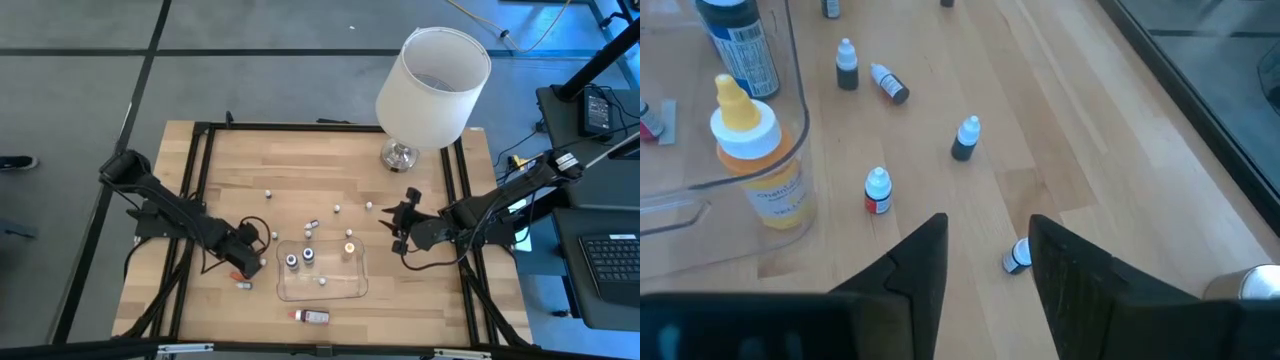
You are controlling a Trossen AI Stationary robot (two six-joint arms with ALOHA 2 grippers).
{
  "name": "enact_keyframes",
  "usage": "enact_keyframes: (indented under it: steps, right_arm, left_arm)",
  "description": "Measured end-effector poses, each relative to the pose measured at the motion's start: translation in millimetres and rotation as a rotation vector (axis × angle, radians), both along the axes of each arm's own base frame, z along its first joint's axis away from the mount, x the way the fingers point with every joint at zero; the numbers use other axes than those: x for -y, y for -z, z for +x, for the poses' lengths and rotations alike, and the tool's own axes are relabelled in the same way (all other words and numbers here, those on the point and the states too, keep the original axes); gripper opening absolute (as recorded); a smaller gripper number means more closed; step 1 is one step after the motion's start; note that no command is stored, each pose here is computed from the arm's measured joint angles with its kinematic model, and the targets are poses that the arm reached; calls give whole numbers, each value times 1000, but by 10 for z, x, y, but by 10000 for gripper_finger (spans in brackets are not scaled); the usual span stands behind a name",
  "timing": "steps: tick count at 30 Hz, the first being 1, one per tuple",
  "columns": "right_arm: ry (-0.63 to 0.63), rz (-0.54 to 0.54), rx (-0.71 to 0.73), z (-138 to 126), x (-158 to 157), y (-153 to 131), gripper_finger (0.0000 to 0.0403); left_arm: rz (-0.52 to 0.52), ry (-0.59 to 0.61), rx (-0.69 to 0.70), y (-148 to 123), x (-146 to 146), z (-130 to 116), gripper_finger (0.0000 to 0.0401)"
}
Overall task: Pick & Place food coloring
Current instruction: Put the big orange food coloring bottle into the container
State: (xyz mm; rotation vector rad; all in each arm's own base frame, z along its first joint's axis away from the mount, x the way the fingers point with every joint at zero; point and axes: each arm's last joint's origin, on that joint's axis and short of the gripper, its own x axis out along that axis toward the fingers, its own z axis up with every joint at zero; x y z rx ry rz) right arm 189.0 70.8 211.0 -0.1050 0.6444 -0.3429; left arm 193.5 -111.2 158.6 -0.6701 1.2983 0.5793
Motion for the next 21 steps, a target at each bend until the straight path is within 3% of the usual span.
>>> enact_keyframes:
  steps: [21]
  right_arm:
    - [13, -18, -38, 51, 7, 78, 145]
  left_arm:
    - [39, 27, -25, 119, 22, 45, 263]
